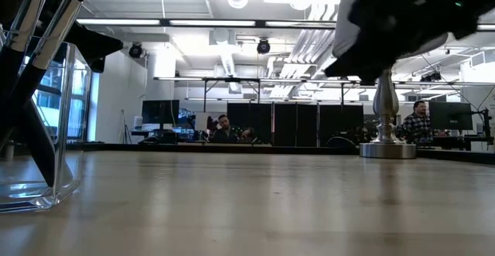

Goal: Pick & Place Makeup Supplies
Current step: Return to Home Position

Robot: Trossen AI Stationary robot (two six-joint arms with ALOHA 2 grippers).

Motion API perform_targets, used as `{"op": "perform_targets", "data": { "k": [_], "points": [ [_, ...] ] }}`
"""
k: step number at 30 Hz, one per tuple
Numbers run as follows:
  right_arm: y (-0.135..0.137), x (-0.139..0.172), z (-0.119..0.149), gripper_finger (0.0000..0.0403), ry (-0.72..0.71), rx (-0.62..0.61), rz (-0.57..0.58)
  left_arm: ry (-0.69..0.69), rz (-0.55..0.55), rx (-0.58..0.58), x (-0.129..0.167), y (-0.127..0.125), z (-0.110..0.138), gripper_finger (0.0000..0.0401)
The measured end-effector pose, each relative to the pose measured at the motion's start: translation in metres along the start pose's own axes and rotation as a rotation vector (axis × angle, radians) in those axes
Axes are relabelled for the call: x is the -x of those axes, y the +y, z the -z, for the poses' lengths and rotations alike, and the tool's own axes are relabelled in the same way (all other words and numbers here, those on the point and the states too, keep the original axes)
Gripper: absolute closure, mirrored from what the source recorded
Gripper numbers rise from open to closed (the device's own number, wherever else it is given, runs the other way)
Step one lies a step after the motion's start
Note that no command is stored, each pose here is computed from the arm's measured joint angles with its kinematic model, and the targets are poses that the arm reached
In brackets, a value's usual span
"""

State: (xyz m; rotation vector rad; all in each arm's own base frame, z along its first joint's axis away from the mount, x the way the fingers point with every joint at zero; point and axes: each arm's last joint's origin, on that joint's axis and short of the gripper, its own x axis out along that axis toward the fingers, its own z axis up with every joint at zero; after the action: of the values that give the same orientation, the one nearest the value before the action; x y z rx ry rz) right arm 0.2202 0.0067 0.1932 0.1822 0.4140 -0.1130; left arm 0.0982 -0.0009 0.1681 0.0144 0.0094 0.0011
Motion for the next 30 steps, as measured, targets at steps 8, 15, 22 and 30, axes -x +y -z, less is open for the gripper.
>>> {"op": "perform_targets", "data": {
  "k": [8,15,22,30],
  "points": [
    [-0.014,0.049,0.039,0.0402,-0.158,-0.059,-0.092,0.000,0.000,0.000,0.000,0.000,0.000,0.0400],
    [-0.022,0.076,0.065,0.0403,-0.325,-0.105,-0.182,0.000,0.000,0.000,0.000,0.000,0.000,0.0400],
    [-0.025,0.093,0.071,0.0403,-0.332,-0.072,-0.178,0.001,-0.001,0.000,0.000,0.000,0.000,0.0400],
    [-0.026,0.102,0.068,0.0403,-0.409,0.007,-0.154,0.001,0.000,0.000,0.000,0.000,0.000,0.0400]
  ]
}}
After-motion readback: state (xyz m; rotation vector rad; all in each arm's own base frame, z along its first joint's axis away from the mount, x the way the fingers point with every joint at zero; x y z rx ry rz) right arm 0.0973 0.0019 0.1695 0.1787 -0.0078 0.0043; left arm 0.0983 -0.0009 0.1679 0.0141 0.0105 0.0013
